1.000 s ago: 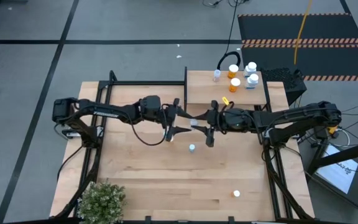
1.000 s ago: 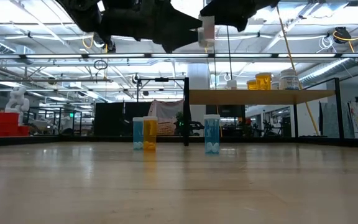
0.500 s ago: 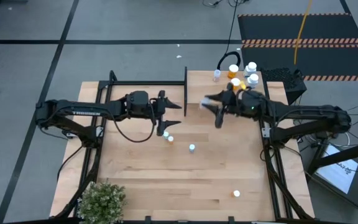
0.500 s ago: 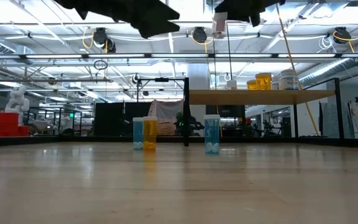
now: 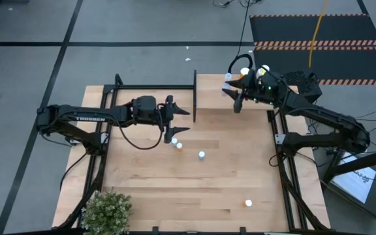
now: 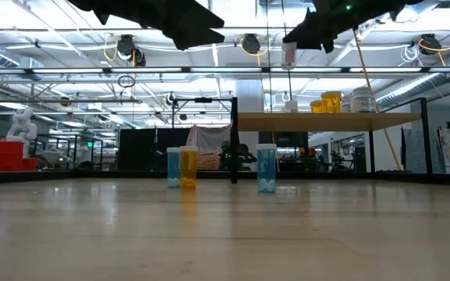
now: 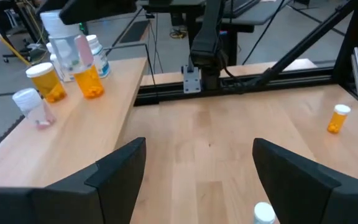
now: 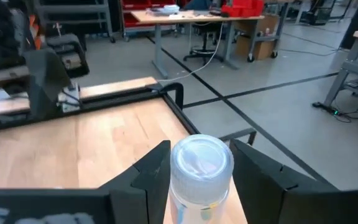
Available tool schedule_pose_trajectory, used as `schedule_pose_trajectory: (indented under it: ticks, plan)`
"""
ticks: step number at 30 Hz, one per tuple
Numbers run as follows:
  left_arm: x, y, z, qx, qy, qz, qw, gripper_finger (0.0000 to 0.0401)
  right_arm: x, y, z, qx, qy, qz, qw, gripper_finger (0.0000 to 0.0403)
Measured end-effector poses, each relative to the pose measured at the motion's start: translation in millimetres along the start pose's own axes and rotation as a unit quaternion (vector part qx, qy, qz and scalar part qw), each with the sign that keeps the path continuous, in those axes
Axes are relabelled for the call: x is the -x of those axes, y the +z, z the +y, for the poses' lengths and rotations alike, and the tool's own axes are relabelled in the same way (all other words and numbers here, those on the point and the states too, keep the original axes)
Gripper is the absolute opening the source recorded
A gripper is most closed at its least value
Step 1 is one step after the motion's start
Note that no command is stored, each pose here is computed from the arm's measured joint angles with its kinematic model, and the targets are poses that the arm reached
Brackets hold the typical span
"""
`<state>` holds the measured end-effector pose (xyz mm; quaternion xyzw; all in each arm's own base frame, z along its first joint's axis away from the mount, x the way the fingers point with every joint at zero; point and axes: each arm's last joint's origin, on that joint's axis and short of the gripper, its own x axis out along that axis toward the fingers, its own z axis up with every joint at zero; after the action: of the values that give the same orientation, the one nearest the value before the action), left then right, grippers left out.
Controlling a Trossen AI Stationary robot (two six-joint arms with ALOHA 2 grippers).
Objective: Pick and place medicine bottles onto shelf by color
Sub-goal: Put the transparent pill bottle on the shelf aligned with the other transparent pill bottle
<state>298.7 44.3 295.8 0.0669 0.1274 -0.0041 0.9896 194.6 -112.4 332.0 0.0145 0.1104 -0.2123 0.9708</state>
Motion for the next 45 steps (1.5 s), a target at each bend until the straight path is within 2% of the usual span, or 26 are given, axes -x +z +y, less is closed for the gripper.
schedule_pose_trajectory:
  ticks: [11,17,27,38,45]
  plan:
    - [0,0,0,-0.003,0.000,0.002,1.000,0.0296,1,-10,-33,0.029,0.028,0.031,0.999,0.0149]
    - [0,0,0,-0.003,0.000,0.002,1.000,0.0296,-8,-20,-44,0.020,0.015,0.059,0.998,0.0148]
    - [0,0,0,-0.002,0.000,0.002,1.000,0.0296,-21,-30,-49,0.010,0.014,0.090,0.996,0.0149]
    - [0,0,-1,-0.003,-0.002,0.001,1.000,0.0296,-25,-60,-52,0.014,0.001,0.068,0.998,0.0149]
    - [-1,1,-6,-0.018,-0.009,-0.004,1.000,0.0296,-23,-63,-57,0.023,-0.006,0.076,0.997,0.0149]
